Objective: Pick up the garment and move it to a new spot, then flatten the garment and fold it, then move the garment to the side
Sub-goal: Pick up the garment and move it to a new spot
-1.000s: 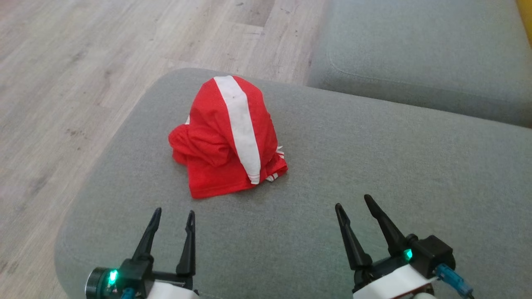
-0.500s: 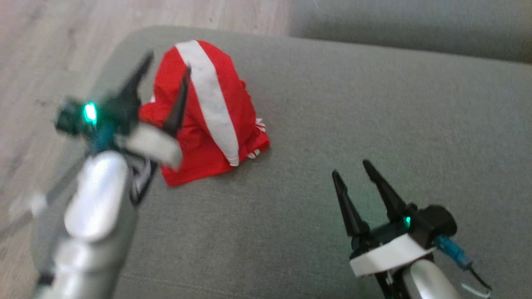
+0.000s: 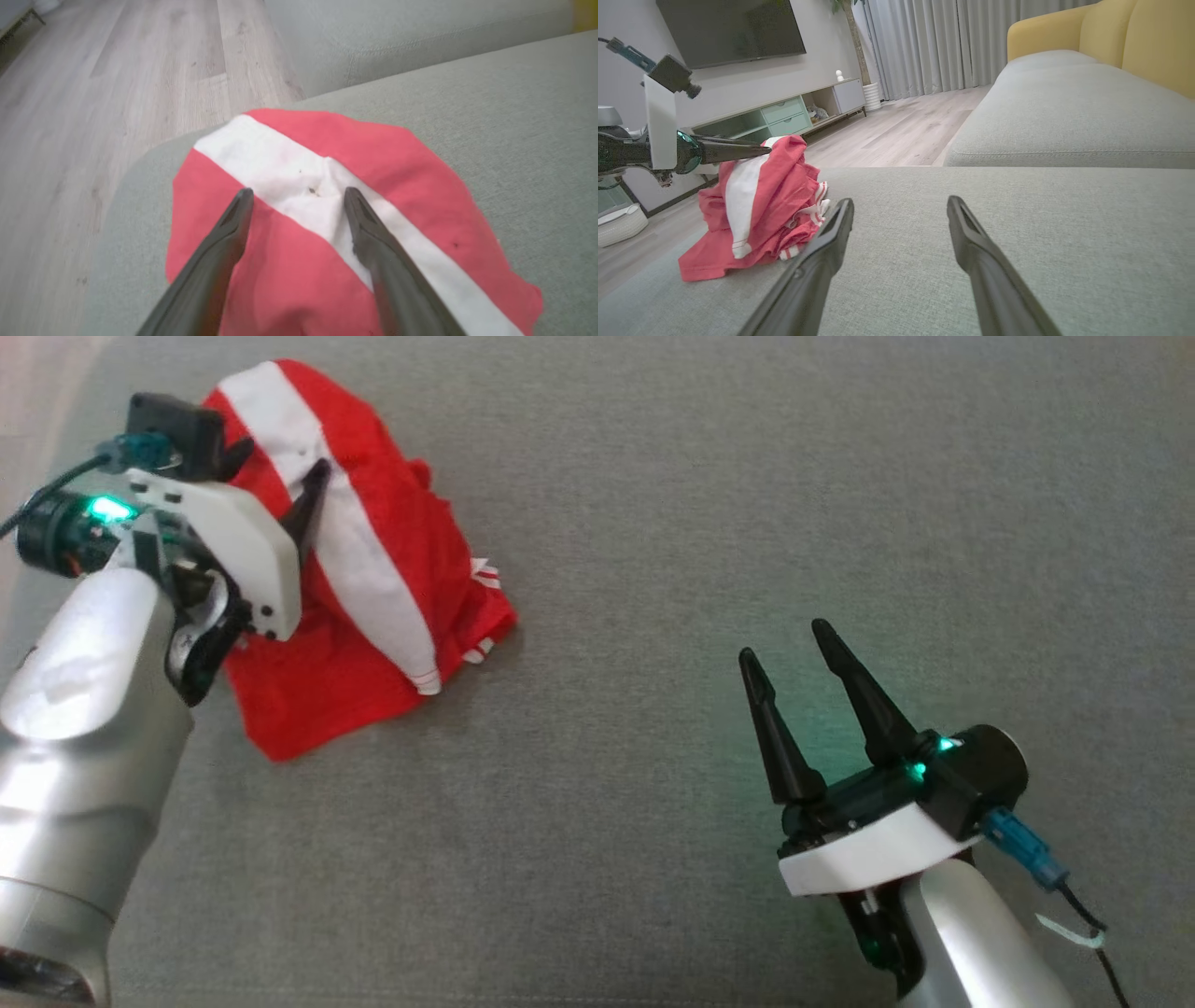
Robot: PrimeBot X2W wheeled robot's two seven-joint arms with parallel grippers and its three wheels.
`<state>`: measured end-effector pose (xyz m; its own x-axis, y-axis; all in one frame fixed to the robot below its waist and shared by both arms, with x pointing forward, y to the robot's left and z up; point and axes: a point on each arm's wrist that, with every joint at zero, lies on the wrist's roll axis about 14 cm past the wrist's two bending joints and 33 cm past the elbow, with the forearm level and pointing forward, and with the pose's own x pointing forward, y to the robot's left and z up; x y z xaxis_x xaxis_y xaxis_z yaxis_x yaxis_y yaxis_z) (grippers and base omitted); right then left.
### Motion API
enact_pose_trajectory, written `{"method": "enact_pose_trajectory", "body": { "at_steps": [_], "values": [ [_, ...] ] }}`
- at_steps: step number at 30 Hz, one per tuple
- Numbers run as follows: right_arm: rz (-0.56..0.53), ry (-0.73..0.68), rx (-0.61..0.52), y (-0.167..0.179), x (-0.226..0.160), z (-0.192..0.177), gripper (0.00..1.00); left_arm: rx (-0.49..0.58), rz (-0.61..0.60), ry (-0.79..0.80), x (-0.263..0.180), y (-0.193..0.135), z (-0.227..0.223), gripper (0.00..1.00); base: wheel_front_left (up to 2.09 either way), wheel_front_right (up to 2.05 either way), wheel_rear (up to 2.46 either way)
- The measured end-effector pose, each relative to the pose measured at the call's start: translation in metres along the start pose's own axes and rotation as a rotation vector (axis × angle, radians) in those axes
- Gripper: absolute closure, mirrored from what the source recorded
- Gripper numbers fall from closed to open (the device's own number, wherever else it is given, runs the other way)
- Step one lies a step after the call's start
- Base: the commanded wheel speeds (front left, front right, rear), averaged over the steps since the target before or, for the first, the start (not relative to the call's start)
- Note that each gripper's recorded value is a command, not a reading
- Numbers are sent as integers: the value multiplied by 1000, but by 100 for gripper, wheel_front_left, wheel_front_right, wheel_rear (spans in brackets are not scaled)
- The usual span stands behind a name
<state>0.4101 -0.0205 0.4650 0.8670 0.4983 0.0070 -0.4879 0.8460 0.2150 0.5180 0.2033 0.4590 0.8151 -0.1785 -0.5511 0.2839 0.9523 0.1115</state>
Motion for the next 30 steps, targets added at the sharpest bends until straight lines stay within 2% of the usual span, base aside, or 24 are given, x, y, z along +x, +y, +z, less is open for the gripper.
{"method": "enact_pose_trajectory", "body": {
  "at_steps": [6,7,8,11,14,15,16,19,22,24,30],
  "values": [
    [-30,9,0,-10,-4,-3,0,-46,-38,92,15,-11,-23,2,0,0,0],
    [-34,8,1,-11,-5,-2,0,-51,-47,107,16,-14,-26,61,0,0,0],
    [-39,6,5,-12,-6,-2,0,-51,-58,117,17,-18,-28,100,0,0,0],
    [-46,-4,0,-14,-7,2,0,-43,-86,128,17,-26,-29,100,0,0,0],
    [-48,-20,0,-14,-7,9,0,-35,-80,30,15,-22,-10,100,0,0,0],
    [-48,-25,-3,-14,-7,11,0,-29,-74,-30,13,-19,4,100,0,0,0],
    [-49,-35,-5,-13,-9,15,0,-26,-65,-176,7,-16,39,100,0,0,0],
    [-51,-54,-9,-12,-12,23,0,11,-81,-426,-12,-22,102,100,0,0,0],
    [-55,-78,-13,-10,-16,33,0,42,-126,-628,-38,-42,153,100,0,0,0],
    [-60,-92,-18,-10,-20,39,0,39,-165,-705,-52,-59,174,100,0,0,0],
    [-112,-104,-8,-18,-39,43,0,89,-314,-749,-68,-116,194,100,0,0,0]
  ]
}}
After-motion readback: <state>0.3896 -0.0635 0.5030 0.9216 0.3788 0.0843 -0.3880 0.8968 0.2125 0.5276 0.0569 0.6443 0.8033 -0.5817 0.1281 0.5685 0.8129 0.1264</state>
